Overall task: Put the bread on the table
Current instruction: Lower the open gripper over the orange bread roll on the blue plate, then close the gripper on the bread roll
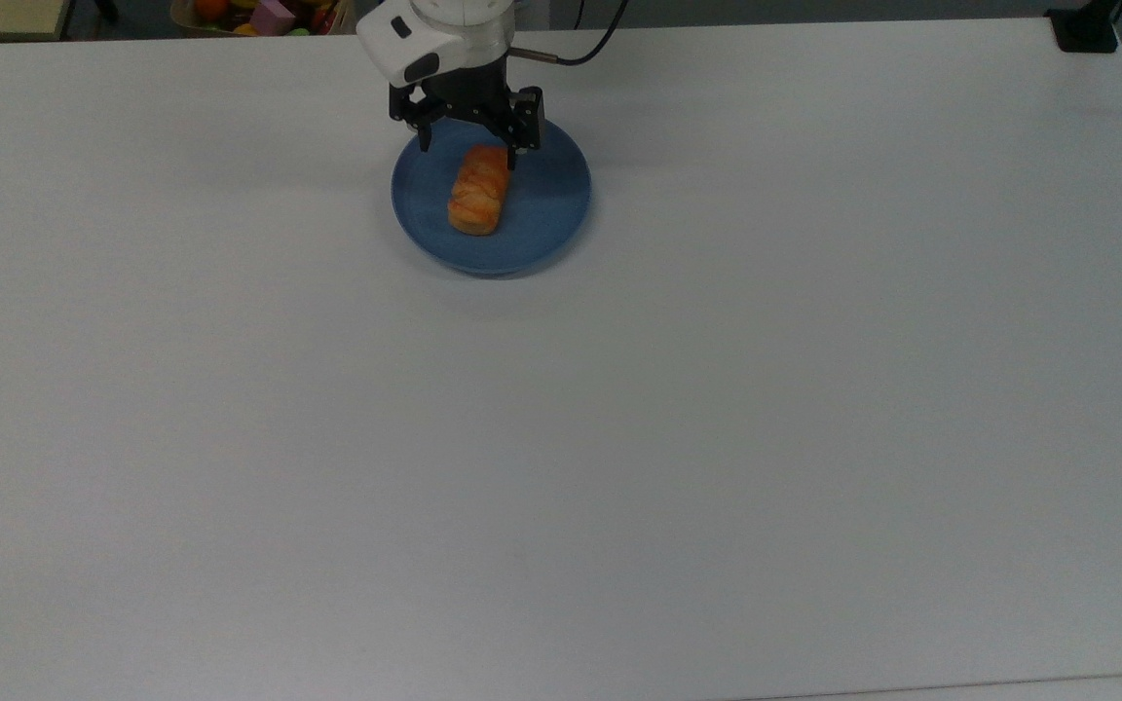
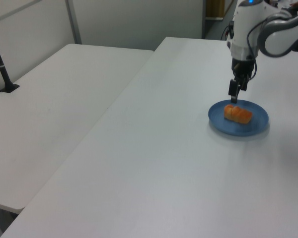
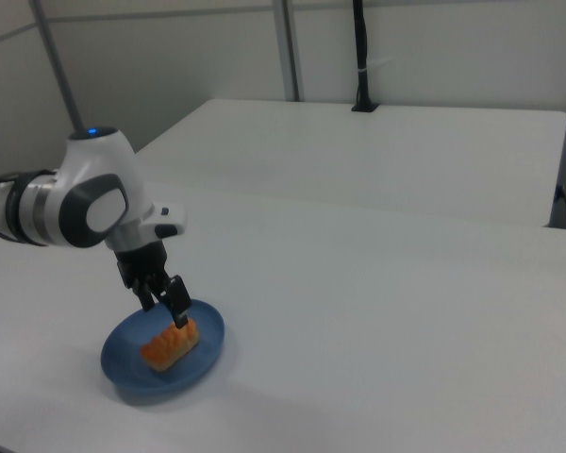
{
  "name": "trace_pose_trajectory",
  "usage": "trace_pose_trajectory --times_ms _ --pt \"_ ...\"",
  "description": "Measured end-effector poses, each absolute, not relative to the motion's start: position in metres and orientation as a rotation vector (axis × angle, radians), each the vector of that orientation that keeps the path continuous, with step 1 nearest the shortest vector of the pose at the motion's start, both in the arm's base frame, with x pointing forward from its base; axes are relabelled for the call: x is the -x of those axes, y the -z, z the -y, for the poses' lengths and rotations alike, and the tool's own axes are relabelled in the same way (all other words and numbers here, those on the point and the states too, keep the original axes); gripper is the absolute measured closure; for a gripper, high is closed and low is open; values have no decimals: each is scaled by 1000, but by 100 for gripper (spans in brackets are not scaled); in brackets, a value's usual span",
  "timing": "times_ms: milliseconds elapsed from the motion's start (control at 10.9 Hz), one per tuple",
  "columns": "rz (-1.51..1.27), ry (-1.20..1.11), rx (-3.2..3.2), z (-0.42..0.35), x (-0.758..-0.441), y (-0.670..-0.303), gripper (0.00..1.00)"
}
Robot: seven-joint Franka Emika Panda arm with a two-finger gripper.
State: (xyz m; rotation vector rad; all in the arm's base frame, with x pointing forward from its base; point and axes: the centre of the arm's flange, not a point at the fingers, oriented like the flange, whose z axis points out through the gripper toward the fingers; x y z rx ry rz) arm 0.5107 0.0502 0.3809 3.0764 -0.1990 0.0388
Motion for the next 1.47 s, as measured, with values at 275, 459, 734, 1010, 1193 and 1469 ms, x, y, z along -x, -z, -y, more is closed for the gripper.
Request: trace_pose_trajectory --times_ms 275,459,734,1010,1193,1469 --pt "198 -41 -3079 -51 -511 -343 2" --pt "233 -18 -3074 -52 -512 -324 3" --pt "250 6 -3069 -52 -513 -314 15" --pt "251 6 -3069 -52 -513 -314 48" --pt "253 1 -3070 -52 -513 -316 59" --pt "259 40 -3060 -52 -521 -333 59"
